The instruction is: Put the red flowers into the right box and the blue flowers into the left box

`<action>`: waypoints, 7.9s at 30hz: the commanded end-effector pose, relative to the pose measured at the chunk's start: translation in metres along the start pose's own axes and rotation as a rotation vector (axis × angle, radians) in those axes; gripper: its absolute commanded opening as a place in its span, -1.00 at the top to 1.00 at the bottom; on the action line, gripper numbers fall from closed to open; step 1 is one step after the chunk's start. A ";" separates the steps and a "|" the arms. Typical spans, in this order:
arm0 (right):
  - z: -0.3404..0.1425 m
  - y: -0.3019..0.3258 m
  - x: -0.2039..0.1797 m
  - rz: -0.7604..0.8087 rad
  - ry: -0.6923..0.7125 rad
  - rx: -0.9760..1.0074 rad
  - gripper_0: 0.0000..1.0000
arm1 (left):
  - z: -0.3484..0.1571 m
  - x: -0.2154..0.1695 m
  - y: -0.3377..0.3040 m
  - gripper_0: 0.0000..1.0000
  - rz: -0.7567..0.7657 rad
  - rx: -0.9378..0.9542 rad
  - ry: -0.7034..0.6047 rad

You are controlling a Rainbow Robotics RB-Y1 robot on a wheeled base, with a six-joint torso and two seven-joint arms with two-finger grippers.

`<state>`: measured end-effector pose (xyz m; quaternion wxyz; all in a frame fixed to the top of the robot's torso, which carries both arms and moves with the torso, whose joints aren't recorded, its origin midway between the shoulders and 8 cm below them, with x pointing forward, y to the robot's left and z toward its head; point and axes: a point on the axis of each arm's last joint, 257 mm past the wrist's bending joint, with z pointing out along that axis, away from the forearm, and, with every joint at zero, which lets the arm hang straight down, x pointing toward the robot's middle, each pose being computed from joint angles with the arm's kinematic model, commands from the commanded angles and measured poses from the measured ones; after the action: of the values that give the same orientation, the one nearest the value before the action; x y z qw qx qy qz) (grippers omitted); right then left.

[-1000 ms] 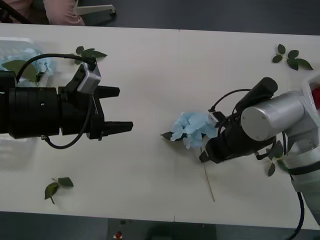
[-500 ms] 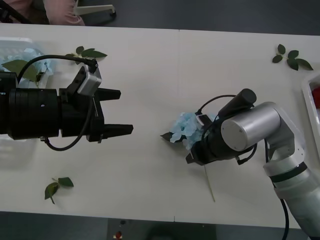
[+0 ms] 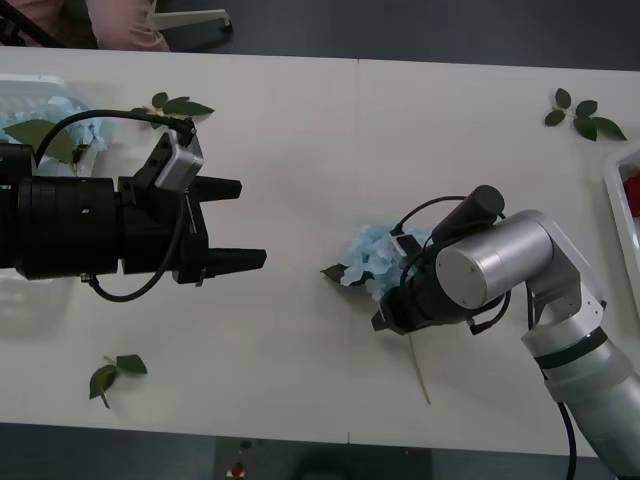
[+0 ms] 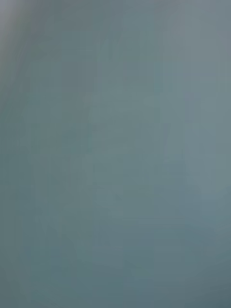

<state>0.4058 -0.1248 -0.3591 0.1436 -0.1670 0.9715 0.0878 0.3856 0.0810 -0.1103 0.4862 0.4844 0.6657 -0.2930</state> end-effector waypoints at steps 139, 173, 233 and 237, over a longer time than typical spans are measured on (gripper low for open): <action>-0.172 0.040 -0.080 -0.099 -0.449 -0.385 1.00 | 0.000 -0.013 -0.006 -1.00 0.039 0.014 -0.011; -0.315 0.134 -0.127 -0.192 -0.613 -1.065 1.00 | 0.035 -0.049 -0.042 -1.00 -0.493 0.190 -0.135; -0.315 0.135 -0.126 -0.192 -0.607 -1.067 -1.00 | 0.088 -0.082 -0.042 1.00 -0.614 0.229 -0.236; -0.315 0.135 -0.126 -0.192 -0.607 -1.067 -1.00 | 0.068 -0.076 -0.027 1.00 -0.636 0.211 -0.215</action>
<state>0.3966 -0.0351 -0.0185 0.3144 -0.2645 0.6947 0.5904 0.3839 -0.0313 -0.0760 0.3766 0.2561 0.6900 -0.5625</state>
